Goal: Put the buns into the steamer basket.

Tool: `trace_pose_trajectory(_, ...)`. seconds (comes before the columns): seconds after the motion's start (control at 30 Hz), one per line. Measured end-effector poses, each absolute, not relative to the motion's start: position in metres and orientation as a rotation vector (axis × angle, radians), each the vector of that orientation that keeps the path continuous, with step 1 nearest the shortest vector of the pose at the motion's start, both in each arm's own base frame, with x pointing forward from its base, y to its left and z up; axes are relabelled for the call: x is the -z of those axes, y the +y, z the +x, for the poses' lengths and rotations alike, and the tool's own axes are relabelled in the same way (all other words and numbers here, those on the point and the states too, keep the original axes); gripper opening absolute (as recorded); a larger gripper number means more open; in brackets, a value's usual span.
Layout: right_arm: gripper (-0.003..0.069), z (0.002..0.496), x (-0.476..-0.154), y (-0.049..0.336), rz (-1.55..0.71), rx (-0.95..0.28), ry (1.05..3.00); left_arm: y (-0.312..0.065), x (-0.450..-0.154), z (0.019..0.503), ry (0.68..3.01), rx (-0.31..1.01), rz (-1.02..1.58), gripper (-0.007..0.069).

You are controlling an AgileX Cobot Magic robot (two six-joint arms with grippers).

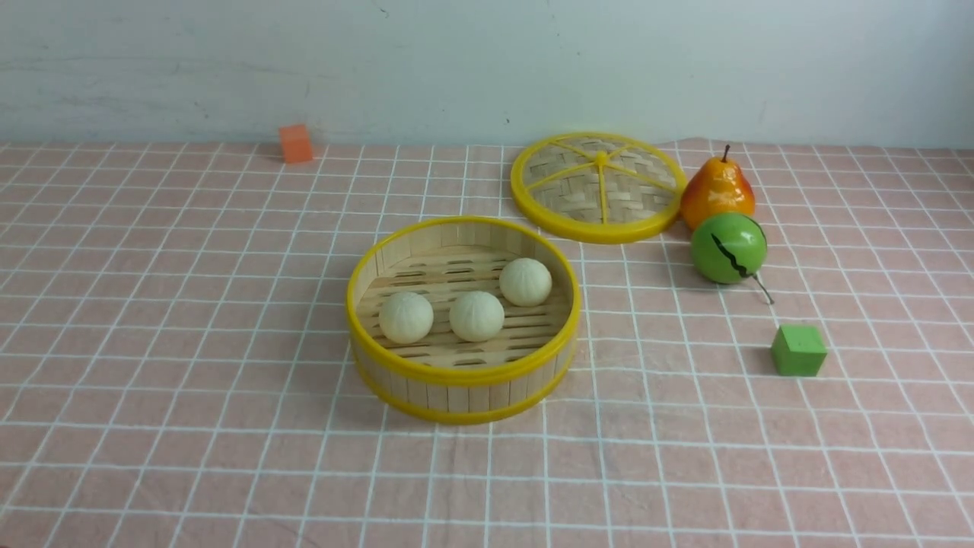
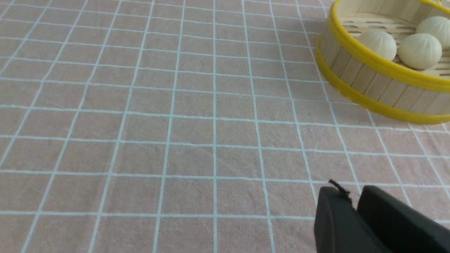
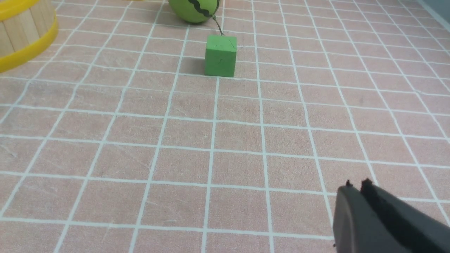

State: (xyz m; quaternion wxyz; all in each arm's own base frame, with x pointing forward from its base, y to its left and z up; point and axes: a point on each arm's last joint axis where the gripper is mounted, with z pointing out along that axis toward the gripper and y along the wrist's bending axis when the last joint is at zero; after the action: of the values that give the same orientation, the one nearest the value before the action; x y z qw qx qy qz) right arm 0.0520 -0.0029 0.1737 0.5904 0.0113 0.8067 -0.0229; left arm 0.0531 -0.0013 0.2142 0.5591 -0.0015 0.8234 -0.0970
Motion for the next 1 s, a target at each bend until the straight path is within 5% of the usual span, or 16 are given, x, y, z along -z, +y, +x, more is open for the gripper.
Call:
trace_pose_trajectory(0.17,0.0039,0.052,-0.174,-0.003,0.026,0.053,1.877,-0.004,-0.197,0.046,1.925,0.253,0.061,0.0064)
trace_pose_trajectory(0.3,0.0046,0.052,-0.174,-0.003,0.026,0.053,1.877,-0.003,-0.198,0.046,1.883,0.139,0.101,-0.0014)
trace_pose_trajectory(1.0,0.0051,0.052,-0.174,-0.003,0.026,0.054,1.877,-0.005,-0.169,0.052,1.898,0.178,-0.088,-0.0014)
